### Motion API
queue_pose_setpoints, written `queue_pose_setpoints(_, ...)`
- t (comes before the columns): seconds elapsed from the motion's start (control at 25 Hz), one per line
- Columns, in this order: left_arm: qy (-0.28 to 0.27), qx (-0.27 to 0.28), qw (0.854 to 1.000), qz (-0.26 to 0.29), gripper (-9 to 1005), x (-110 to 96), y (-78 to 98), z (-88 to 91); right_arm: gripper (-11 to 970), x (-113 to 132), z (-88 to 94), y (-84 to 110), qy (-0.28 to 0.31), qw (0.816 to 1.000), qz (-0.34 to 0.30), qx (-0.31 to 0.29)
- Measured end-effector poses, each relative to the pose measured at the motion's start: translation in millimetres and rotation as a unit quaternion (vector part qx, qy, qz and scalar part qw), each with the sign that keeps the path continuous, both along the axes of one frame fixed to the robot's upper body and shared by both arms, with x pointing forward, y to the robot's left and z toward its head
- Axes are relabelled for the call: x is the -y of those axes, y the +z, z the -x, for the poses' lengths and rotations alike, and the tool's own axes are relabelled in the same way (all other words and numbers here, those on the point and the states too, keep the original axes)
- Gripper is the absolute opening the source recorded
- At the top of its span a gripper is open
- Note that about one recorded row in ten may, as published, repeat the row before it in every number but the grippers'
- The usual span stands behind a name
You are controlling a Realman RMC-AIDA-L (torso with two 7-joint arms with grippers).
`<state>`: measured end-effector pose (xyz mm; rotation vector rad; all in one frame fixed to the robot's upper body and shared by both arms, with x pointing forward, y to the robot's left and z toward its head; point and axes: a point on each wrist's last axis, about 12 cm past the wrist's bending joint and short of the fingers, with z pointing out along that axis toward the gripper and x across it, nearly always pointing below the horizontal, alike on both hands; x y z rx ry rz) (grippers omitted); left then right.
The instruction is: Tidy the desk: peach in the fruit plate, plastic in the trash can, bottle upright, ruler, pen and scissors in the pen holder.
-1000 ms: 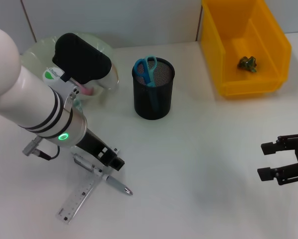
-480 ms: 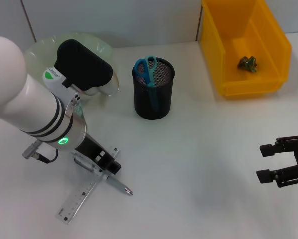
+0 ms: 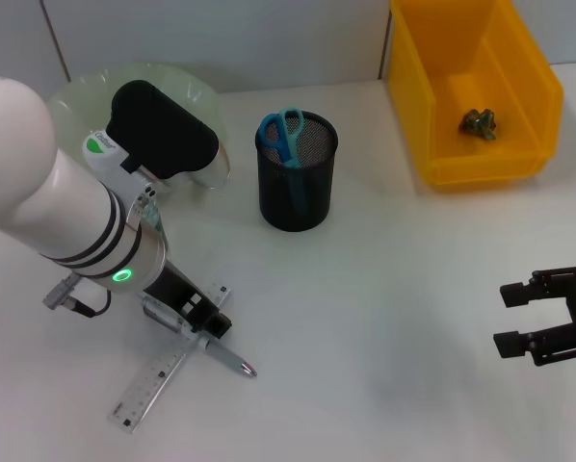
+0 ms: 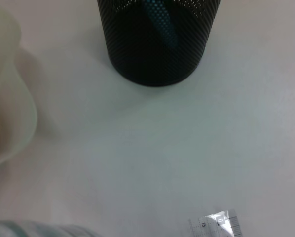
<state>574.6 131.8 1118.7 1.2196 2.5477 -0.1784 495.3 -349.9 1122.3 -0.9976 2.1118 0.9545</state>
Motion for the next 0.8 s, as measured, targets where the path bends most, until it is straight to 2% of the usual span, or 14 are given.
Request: queue_pose_setpoints(0.8,-0.003,0.000,1.000,0.000,729,0.0,-0.7,0.5,808,-1.4,0.1,-0.7,0.001,1.000,-0.001,-0.002)
